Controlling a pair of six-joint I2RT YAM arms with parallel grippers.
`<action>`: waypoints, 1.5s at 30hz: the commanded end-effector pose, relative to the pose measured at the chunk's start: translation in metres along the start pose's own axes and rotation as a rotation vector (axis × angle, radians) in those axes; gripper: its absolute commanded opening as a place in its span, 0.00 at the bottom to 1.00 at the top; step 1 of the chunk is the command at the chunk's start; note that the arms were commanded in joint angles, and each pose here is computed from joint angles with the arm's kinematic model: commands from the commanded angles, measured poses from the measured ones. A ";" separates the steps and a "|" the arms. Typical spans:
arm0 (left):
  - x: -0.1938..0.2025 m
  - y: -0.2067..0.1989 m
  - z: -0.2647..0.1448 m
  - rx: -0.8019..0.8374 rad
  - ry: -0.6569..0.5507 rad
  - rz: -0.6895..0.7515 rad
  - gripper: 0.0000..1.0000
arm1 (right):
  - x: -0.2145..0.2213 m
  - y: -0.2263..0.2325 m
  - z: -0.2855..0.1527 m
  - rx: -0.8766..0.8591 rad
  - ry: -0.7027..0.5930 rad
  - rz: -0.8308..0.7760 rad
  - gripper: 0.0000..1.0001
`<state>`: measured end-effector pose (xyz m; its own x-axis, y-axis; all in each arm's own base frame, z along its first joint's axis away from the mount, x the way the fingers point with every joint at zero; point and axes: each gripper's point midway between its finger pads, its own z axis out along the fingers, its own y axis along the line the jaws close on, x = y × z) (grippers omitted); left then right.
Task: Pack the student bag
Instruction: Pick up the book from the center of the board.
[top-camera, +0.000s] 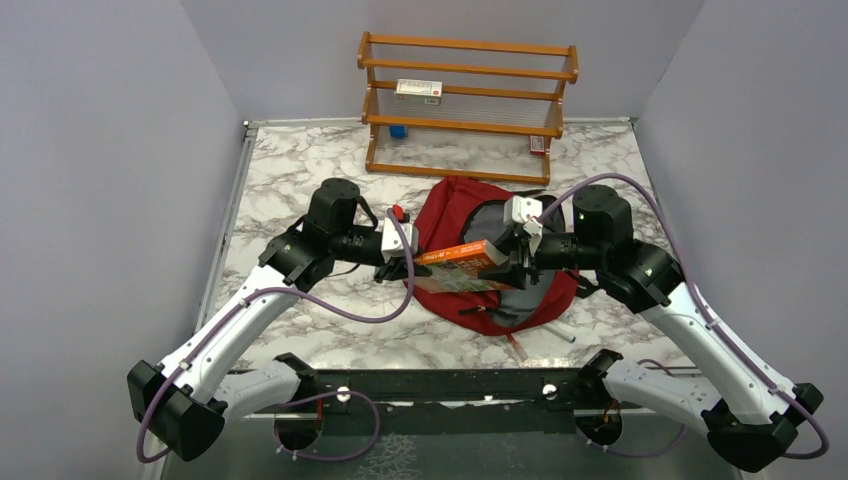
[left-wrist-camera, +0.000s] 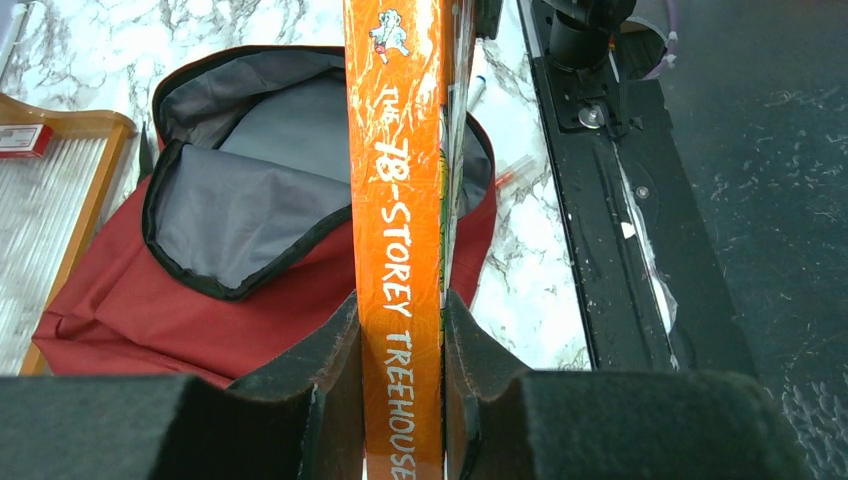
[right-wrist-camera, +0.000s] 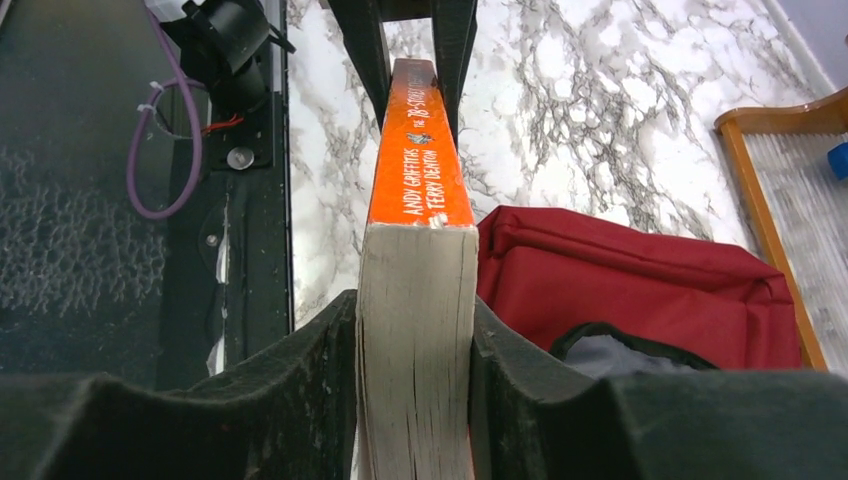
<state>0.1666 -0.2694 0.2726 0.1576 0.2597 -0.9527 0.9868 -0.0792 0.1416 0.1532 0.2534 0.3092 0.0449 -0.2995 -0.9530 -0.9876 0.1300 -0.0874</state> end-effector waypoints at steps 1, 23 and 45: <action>-0.033 0.002 -0.004 0.007 -0.073 0.097 0.00 | 0.009 0.003 0.001 -0.007 0.019 0.014 0.41; -0.034 0.029 -0.004 -0.149 -0.080 0.036 0.55 | -0.011 -0.029 -0.011 0.228 -0.079 0.039 0.00; 0.004 0.135 0.000 -0.667 -0.033 -0.363 0.72 | 0.009 -0.140 -0.139 1.325 -0.351 0.572 0.01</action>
<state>0.2726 -0.2827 0.2801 -0.1477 0.1597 -0.9760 0.8850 0.4620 -0.0584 0.2645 0.1343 0.3140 -0.2112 0.1416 -0.9671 -0.2161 0.9582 0.1875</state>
